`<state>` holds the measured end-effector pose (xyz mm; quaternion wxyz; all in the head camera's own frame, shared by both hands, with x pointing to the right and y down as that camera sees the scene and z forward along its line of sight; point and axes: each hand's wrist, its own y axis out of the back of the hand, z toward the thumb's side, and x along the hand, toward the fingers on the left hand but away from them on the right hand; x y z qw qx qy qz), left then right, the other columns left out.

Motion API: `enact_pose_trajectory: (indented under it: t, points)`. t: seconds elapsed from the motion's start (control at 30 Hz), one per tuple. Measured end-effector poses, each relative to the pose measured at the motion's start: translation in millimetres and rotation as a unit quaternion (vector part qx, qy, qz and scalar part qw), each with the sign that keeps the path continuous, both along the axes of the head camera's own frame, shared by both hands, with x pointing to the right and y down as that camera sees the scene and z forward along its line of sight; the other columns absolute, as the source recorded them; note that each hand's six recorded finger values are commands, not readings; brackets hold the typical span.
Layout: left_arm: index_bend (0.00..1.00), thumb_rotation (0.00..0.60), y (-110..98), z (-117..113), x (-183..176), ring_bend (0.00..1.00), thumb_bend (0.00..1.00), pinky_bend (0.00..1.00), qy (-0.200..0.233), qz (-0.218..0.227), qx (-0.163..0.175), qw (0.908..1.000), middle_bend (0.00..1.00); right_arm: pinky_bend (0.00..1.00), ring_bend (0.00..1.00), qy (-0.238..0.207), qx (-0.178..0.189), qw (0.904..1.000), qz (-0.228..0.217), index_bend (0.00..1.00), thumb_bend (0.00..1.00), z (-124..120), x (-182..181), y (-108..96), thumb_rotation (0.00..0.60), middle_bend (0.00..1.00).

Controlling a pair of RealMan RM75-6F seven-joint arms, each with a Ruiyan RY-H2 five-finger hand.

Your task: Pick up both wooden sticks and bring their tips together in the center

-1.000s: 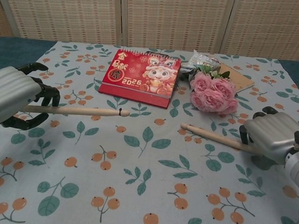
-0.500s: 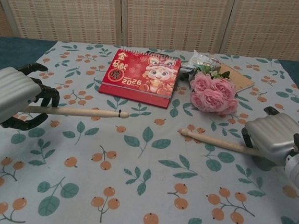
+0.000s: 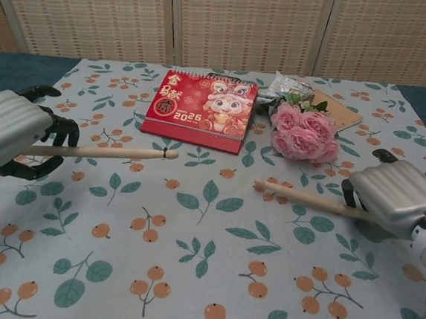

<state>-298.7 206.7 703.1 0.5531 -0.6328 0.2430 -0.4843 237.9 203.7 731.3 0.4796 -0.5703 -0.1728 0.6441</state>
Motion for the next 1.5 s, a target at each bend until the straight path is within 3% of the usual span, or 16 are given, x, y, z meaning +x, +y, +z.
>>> enact_pose_trajectory:
  t: [0.23,0.37,0.6,0.77,0.93,1.2,1.5]
  points:
    - [0.86,0.600,-13,-3,-8,0.51,0.54,0.13,0.024,-0.044,-0.012,0.9987,0.87,0.00,0.56,-0.050,0.025,0.9984,0.000,0.99,0.40,-28,0,-3,0.600,0.83]
    - [0.86,0.600,-21,-6,-8,0.52,0.54,0.13,0.047,-0.065,-0.026,0.9964,0.88,0.00,0.56,-0.101,0.035,0.9942,0.005,0.99,0.40,-50,-6,-3,0.600,0.83]
    - [0.86,0.600,-33,-9,20,0.52,0.54,0.13,0.107,-0.088,-0.059,0.9886,0.88,0.02,0.56,-0.183,0.036,0.9825,0.001,0.99,0.40,-80,-32,4,0.600,0.83]
    - [0.86,0.600,-34,-13,49,0.52,0.54,0.13,0.155,-0.106,-0.101,0.9771,0.88,0.02,0.56,-0.220,0.026,0.9752,-0.006,0.99,0.40,-88,-55,9,0.600,0.83]
    - [0.86,0.600,-29,-27,85,0.52,0.54,0.13,0.196,-0.103,-0.132,0.9663,0.88,0.02,0.56,-0.234,0.022,0.9719,-0.005,0.99,0.40,-87,-74,9,0.600,0.83]
    - [0.86,0.600,-23,-44,108,0.54,0.54,0.14,0.189,-0.089,-0.108,0.9719,0.89,0.02,0.56,-0.245,0.025,0.9693,0.011,0.99,0.41,-89,-81,1,0.600,0.83]
    - [0.86,0.600,-2,-49,116,0.55,0.54,0.14,0.195,-0.072,-0.126,0.9701,0.90,0.02,0.56,-0.233,0.028,0.9718,0.020,0.99,0.41,-88,-70,-5,0.600,0.83]
